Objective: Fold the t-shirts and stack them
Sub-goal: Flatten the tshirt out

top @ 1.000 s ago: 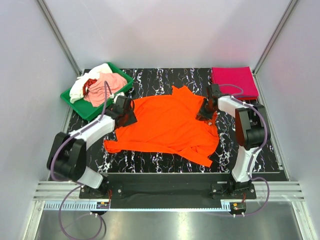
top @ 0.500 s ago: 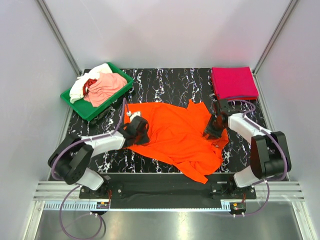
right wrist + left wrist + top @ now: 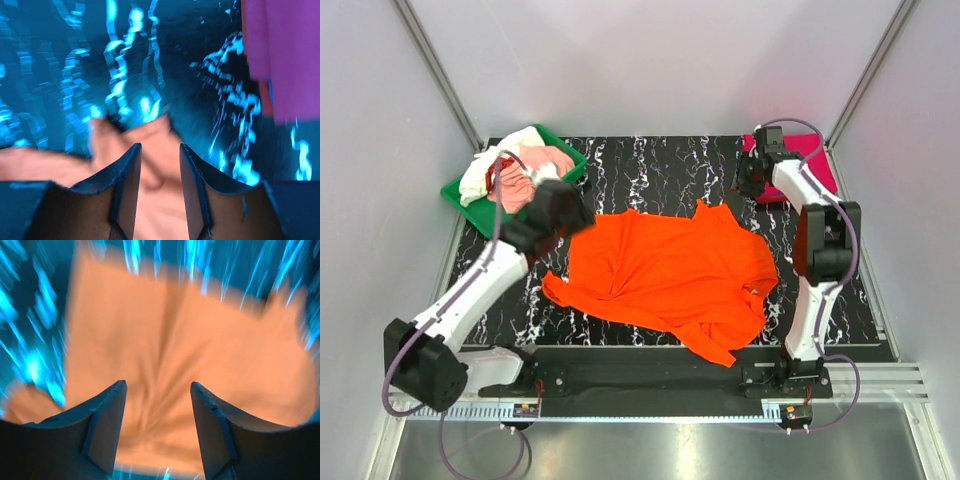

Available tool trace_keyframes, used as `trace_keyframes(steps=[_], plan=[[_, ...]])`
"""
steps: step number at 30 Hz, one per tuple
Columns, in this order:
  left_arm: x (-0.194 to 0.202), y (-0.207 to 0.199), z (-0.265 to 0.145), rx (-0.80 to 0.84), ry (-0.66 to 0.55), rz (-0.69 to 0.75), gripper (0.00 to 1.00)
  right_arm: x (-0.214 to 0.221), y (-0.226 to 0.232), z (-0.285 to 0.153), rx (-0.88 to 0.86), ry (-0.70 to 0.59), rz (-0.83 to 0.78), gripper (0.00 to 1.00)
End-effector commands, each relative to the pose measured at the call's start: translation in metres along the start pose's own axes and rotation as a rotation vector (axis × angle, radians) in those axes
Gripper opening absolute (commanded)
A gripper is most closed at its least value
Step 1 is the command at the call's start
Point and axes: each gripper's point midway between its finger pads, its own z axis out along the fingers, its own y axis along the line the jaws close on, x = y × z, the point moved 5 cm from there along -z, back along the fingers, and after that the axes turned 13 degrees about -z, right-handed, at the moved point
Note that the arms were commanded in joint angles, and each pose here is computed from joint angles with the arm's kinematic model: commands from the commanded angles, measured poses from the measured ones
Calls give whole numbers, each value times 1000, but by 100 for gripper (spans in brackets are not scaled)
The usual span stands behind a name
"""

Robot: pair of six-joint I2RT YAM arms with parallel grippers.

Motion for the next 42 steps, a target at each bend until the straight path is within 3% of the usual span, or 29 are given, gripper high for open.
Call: trace_keyframes(steps=[1, 10, 23, 28, 42], plan=[[-63, 12, 19, -77, -97, 74, 59, -2, -6, 20, -31, 48, -108, 43], [-91, 39, 93, -81, 65, 61, 59, 7, -2, 53, -150, 138, -138, 42], [-81, 70, 135, -137, 184, 37, 59, 38, -16, 73, -91, 241, -152, 35], [-78, 76, 152, -168, 201, 45, 58, 42, -17, 75, -87, 251, -158, 0], [-72, 77, 190, -126, 274, 96, 52, 8, -5, 39, -97, 146, -125, 0]])
